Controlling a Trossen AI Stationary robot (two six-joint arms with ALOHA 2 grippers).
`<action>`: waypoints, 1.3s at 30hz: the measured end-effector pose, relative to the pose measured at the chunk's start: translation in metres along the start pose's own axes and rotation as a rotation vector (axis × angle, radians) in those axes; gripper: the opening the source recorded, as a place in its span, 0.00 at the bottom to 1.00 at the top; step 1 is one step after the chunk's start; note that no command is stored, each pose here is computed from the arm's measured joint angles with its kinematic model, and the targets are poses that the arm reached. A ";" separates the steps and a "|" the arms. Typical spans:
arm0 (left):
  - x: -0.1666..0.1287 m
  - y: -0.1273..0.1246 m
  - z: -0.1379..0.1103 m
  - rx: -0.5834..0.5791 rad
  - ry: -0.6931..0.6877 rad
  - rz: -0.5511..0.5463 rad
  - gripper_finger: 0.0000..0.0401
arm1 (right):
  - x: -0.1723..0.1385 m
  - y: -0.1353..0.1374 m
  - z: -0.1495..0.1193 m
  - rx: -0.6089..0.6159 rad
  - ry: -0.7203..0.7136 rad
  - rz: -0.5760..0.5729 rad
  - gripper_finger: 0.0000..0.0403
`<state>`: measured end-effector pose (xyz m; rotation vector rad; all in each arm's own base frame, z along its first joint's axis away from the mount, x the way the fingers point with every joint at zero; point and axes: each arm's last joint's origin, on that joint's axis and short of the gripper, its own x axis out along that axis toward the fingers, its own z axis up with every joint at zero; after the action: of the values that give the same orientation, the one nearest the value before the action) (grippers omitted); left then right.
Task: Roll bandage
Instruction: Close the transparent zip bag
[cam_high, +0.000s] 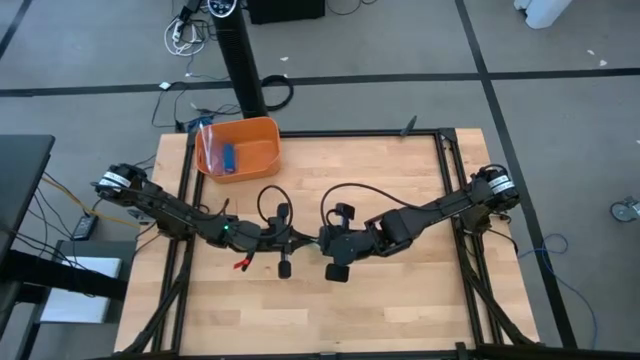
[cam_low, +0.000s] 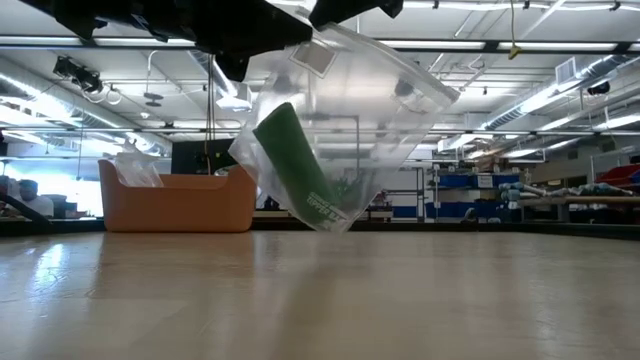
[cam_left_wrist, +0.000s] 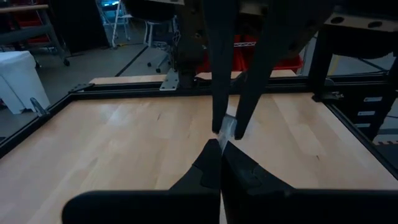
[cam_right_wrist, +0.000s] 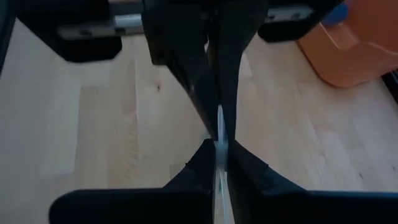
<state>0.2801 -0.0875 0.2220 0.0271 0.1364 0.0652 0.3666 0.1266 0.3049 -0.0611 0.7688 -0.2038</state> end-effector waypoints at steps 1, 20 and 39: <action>0.000 0.000 0.000 0.000 0.000 0.000 0.00 | 0.000 0.000 -0.001 0.002 0.011 -0.002 0.05; 0.000 0.001 0.003 0.002 -0.033 0.009 0.00 | -0.011 0.010 -0.025 0.017 0.186 -0.016 0.05; 0.000 0.001 0.004 0.000 -0.036 0.011 0.00 | -0.024 0.020 -0.046 0.030 0.329 -0.056 0.05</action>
<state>0.2805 -0.0870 0.2254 0.0291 0.1005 0.0756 0.3211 0.1515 0.2863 -0.0206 1.0924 -0.2826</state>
